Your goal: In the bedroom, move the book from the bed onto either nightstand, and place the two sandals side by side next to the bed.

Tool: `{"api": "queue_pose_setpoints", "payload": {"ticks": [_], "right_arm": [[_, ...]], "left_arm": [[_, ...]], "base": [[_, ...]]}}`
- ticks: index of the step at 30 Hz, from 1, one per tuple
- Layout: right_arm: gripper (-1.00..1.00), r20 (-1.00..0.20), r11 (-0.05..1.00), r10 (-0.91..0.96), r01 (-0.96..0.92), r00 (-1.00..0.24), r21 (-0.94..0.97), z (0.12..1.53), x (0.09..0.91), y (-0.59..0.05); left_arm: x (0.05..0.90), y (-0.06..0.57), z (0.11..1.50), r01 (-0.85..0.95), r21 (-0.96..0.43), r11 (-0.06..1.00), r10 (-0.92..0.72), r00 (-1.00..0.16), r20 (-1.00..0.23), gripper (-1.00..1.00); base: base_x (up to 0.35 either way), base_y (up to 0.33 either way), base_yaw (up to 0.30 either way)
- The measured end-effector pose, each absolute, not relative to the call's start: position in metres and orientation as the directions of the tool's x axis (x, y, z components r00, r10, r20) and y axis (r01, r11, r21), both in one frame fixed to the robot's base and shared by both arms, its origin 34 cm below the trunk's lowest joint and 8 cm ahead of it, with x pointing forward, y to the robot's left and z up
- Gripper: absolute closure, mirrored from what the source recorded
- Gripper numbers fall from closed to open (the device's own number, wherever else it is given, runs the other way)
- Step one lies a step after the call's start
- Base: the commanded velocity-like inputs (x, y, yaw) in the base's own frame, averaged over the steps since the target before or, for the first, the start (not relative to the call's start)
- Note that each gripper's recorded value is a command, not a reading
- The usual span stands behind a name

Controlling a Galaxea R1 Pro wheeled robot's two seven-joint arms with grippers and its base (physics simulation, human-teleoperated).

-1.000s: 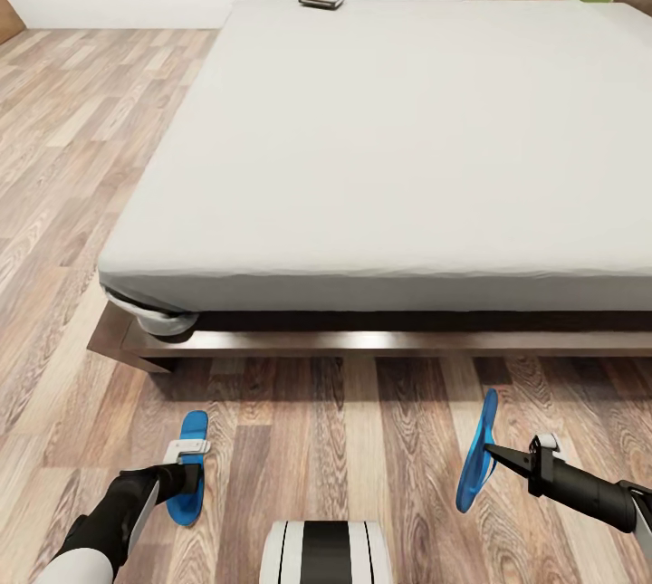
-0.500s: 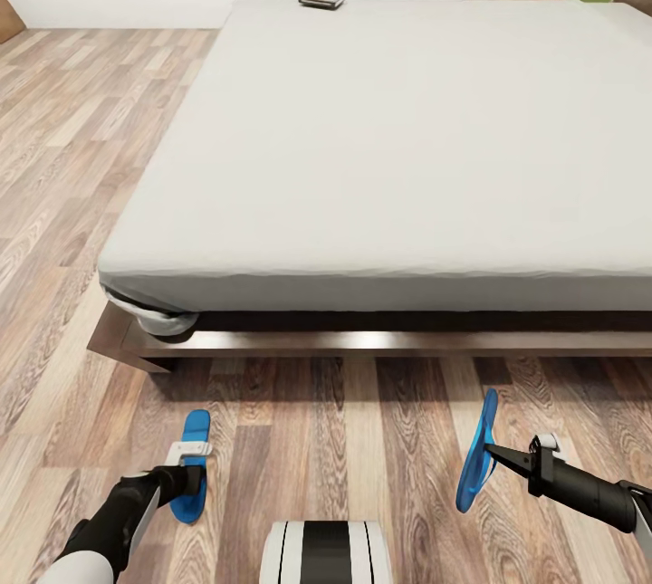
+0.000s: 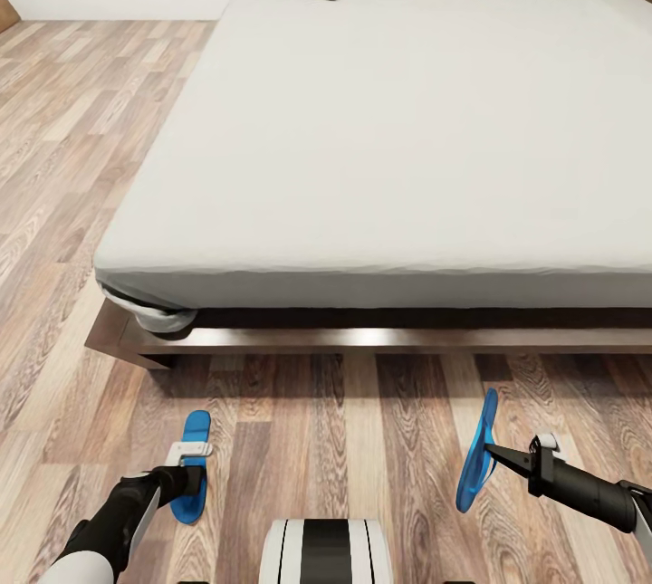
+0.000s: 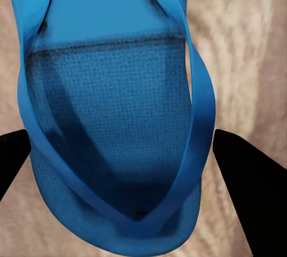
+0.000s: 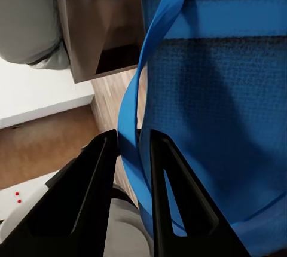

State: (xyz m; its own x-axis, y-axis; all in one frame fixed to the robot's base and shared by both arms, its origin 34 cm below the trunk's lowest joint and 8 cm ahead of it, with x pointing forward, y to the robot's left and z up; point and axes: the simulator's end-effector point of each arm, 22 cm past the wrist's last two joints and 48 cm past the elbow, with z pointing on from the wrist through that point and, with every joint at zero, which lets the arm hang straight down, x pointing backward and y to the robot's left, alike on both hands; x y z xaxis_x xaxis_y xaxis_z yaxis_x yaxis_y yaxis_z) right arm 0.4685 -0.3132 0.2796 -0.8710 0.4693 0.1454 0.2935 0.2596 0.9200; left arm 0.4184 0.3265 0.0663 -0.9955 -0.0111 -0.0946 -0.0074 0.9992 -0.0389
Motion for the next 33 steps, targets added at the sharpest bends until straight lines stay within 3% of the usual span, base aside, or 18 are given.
{"api": "queue_pose_setpoints", "payload": {"ticks": [33], "right_arm": [[1.0, 0.17, 0.259, 0.469, 0.32, -0.867, 0.911, 0.268, 0.462, -0.313]], "left_arm": [[0.406, 0.326, 0.056, -0.009, -0.039, 0.999, -0.011, -0.998, -0.066, 1.0]], "base": [[0.0, 0.0, 0.0]]}}
